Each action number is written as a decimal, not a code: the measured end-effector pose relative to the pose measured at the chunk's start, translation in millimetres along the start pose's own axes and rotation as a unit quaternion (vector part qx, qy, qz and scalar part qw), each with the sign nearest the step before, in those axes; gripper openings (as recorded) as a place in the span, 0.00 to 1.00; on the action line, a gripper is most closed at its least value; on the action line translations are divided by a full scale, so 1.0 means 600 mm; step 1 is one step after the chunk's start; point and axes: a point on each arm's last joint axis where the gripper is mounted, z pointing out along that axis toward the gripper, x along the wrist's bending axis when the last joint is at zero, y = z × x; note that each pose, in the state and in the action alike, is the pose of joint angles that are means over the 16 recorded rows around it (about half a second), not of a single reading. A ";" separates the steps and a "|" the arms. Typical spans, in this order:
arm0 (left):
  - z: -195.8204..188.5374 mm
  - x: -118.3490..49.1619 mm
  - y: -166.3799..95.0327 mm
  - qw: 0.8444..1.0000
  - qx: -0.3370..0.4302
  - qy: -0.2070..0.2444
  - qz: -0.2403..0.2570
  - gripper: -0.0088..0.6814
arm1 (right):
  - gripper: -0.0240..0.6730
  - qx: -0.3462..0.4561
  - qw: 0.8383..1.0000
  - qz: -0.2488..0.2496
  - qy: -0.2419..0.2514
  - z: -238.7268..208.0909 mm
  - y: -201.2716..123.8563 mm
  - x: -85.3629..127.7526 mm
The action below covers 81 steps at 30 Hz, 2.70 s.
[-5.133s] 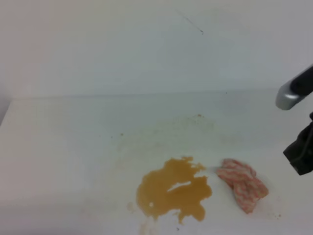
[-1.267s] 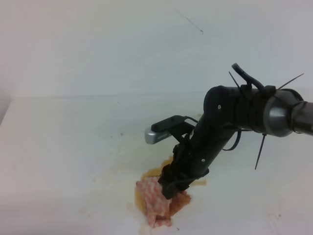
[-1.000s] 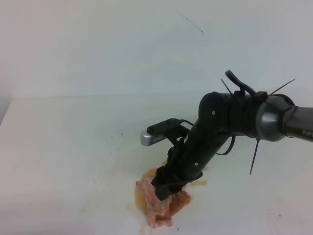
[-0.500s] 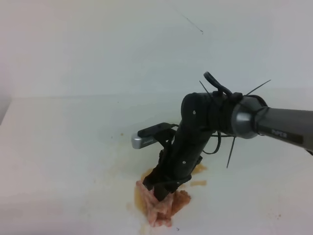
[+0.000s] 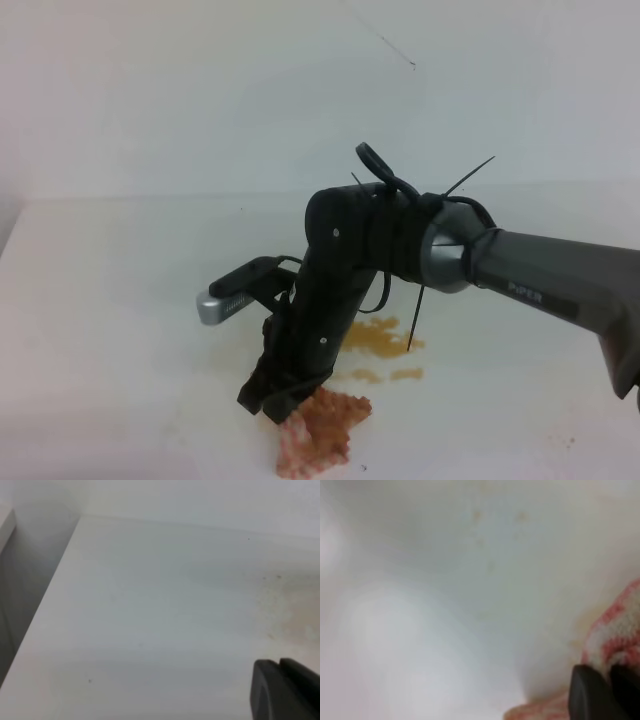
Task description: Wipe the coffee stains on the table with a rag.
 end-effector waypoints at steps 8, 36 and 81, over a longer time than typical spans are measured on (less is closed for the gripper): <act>0.000 0.000 0.000 1.000 0.000 0.000 0.000 0.01 | 0.39 0.012 1.000 -0.022 -0.006 0.005 0.000 0.006; 0.000 0.000 0.000 1.000 0.000 0.000 0.000 0.01 | 0.08 0.047 0.994 -0.068 -0.072 0.032 -0.007 -0.013; 0.000 0.000 0.001 1.000 0.000 0.000 0.000 0.01 | 0.03 -0.014 0.998 -0.062 -0.011 0.024 0.001 -0.045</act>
